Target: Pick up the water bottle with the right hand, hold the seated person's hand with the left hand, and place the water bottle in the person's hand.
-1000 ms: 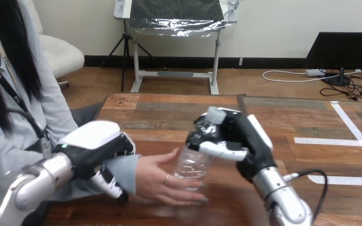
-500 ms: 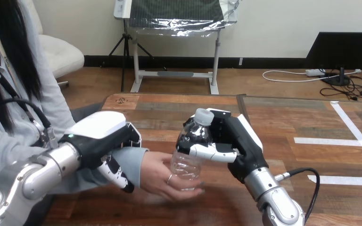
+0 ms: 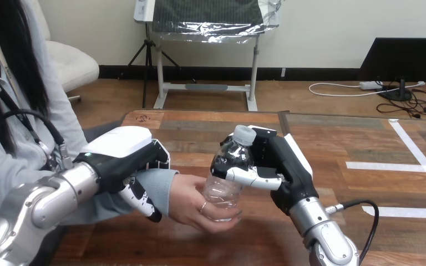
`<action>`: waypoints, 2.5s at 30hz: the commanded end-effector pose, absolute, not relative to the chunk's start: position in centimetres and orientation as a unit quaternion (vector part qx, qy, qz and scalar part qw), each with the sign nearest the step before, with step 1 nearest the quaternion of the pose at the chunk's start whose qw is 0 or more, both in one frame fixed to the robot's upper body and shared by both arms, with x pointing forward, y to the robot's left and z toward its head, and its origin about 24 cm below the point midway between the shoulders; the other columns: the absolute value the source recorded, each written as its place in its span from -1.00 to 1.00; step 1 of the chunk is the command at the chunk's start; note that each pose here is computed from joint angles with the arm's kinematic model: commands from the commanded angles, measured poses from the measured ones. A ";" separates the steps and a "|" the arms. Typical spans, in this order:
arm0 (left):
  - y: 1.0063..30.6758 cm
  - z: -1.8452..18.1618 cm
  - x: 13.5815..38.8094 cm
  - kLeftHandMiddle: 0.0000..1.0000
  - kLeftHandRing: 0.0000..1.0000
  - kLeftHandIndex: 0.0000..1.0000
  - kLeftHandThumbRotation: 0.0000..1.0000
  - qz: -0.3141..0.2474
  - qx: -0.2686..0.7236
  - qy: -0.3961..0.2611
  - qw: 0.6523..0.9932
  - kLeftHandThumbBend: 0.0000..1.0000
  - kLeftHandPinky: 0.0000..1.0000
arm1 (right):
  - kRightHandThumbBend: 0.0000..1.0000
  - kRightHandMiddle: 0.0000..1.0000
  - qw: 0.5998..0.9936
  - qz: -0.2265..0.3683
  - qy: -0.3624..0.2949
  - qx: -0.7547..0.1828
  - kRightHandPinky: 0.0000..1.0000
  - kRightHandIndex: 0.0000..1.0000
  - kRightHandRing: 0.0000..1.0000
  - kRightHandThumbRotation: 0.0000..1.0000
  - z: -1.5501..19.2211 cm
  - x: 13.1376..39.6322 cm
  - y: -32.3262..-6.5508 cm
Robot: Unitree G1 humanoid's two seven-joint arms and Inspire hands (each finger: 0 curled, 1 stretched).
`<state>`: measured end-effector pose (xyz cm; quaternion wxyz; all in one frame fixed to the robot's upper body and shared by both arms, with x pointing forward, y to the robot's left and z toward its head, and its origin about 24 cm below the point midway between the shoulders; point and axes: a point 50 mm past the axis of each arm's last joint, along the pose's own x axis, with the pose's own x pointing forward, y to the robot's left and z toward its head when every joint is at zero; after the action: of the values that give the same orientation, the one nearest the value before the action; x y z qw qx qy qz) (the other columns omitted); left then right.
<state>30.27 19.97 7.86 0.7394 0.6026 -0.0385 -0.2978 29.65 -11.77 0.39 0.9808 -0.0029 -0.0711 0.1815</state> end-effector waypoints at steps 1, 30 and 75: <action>14.6 19.4 32.6 -0.23 -0.33 -0.23 -1.00 -0.228 0.592 -0.262 0.727 0.67 -0.44 | 0.27 -0.26 0.956 0.219 -0.194 0.025 -0.56 -0.20 -0.44 -1.00 5.1 30.8 -7.7; 14.3 19.3 32.6 -0.22 -0.32 -0.22 -1.00 -0.234 0.587 -0.261 0.729 0.67 -0.42 | 0.23 -0.28 0.952 0.223 -0.207 0.043 -0.59 -0.20 -0.46 -1.00 5.7 30.7 -7.5; 17.5 16.6 31.6 0.40 0.32 0.48 -0.63 -0.198 0.609 -0.212 0.738 0.93 0.23 | 0.18 0.44 0.965 0.163 -0.205 -0.016 0.64 0.51 0.50 -0.30 6.0 31.4 -10.1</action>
<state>30.88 18.03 11.05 0.7418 0.6050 -0.1155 -0.2653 29.96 -11.93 2.46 0.9816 -0.0055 -0.1337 0.1366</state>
